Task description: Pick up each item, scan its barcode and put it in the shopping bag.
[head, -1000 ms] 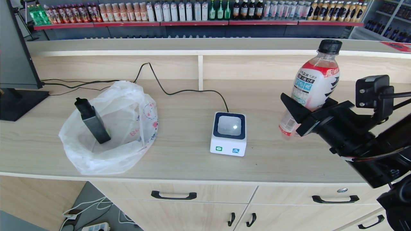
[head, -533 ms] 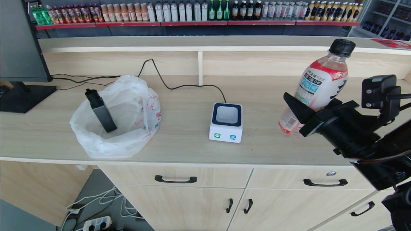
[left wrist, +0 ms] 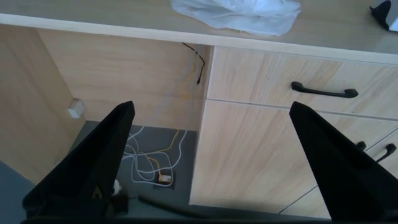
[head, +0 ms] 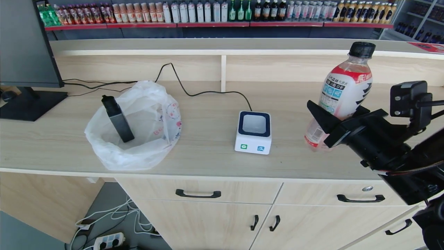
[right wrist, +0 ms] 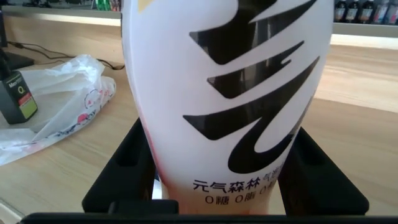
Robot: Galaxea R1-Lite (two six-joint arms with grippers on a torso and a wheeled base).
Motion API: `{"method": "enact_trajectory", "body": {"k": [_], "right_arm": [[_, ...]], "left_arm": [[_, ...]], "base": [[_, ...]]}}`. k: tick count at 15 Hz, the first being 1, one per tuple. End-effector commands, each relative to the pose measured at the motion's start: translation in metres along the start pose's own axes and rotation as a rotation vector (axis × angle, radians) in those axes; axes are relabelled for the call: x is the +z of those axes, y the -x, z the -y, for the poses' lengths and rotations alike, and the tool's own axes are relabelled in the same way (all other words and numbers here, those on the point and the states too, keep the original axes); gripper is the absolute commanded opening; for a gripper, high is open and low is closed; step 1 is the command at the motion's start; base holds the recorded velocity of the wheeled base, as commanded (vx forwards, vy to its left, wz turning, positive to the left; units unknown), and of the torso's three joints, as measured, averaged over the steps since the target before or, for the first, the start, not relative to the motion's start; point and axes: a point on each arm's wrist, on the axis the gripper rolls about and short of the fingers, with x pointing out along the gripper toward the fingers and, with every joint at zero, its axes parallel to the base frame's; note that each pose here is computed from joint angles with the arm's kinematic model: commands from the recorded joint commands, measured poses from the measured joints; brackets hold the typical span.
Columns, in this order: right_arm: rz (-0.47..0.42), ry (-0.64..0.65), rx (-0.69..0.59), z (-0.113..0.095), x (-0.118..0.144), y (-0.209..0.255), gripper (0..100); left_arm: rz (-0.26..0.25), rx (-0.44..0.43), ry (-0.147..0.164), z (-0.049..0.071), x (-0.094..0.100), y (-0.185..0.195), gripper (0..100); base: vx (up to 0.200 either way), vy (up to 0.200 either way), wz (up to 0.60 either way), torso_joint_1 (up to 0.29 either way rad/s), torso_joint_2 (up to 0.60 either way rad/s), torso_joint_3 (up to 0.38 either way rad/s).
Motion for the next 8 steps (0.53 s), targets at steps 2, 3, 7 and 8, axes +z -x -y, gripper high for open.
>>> {"method": "enact_trajectory", "body": {"k": [2, 3, 7, 8], "right_arm": [[0.008, 0.0, 0.001, 0.0, 0.0019, 0.001, 0], [0.01, 0.0, 0.001, 0.0001, 0.0024, 0.0011, 0], [0.007, 0.0, 0.001, 0.0001, 0.0031, 0.0041, 0], [0.005, 0.0, 0.001, 0.0002, 0.0032, 0.0052, 0]], "left_arm": [[0.001, 0.0, 0.002, 0.0, 0.0001, 0.0, 100], [-0.001, 0.002, 0.0, 0.0, 0.0001, -0.0001, 100], [-0.001, 0.0, 0.002, 0.0, 0.0001, -0.0001, 100], [-0.001, 0.002, 0.002, 0.0, 0.0001, -0.0001, 100]], "base": [[0.0, 0.2, 0.0, 0.012, 0.0, 0.002], [0.0, 0.2, 0.0, -0.007, 0.0, 0.002], [0.0, 0.2, 0.0, 0.004, 0.0, 0.001], [0.0, 0.2, 0.0, 0.002, -0.01, 0.002]]}}
